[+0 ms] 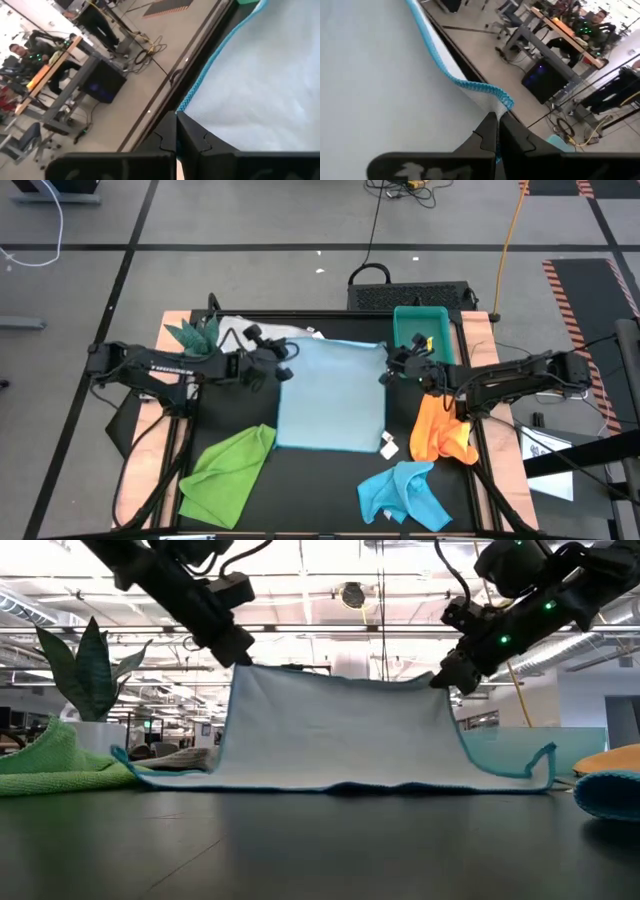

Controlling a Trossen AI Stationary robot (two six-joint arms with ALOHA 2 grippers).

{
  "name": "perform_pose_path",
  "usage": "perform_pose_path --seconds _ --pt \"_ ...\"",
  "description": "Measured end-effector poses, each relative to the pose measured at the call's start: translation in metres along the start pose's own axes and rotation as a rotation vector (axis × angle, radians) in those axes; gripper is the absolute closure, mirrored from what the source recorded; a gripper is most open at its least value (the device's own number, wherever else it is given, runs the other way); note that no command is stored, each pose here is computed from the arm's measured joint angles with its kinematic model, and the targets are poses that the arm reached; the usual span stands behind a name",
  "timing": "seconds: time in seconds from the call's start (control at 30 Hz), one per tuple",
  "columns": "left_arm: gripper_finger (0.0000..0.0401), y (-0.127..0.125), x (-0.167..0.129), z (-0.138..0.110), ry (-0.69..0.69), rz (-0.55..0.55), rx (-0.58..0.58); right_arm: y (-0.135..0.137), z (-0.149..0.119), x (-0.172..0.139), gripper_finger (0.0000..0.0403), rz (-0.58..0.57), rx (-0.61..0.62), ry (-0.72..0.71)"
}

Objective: Fold microfiber towels
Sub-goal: Fold the light blue microfiber cloth

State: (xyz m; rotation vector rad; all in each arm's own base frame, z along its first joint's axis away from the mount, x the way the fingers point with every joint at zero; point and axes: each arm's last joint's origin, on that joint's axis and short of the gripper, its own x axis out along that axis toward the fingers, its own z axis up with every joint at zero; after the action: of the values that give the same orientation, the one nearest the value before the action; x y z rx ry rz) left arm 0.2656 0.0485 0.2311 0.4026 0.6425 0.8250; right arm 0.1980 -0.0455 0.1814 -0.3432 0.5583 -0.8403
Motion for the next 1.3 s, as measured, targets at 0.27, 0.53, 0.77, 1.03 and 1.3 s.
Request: perform_pose_path --seconds 0.27,0.53,0.77,1.03,1.3 --pt "0.0397 -0.013 -0.012 -0.006 0.038 -0.063 0.118 0.020 -0.011 -0.018 0.0403 0.145 -0.170 0.047" --pt "0.0397 -0.057 -0.065 -0.015 0.013 -0.381 0.173 0.051 -0.014 -0.054 0.0403 0.462 -0.226 -0.020" --pt "0.0394 -0.079 -0.106 -0.023 -0.014 -0.517 0.112 0.068 -0.017 -0.080 0.0403 0.763 -0.127 -0.020" --pt "0.0395 -0.101 -0.130 -0.041 0.028 -0.628 0.044 0.077 -0.023 -0.098 0.0403 0.867 -0.158 -0.042" --pt "0.0397 -0.108 -0.124 -0.054 0.006 -0.447 0.067 0.077 -0.034 -0.092 0.0403 0.719 -0.182 -0.043"
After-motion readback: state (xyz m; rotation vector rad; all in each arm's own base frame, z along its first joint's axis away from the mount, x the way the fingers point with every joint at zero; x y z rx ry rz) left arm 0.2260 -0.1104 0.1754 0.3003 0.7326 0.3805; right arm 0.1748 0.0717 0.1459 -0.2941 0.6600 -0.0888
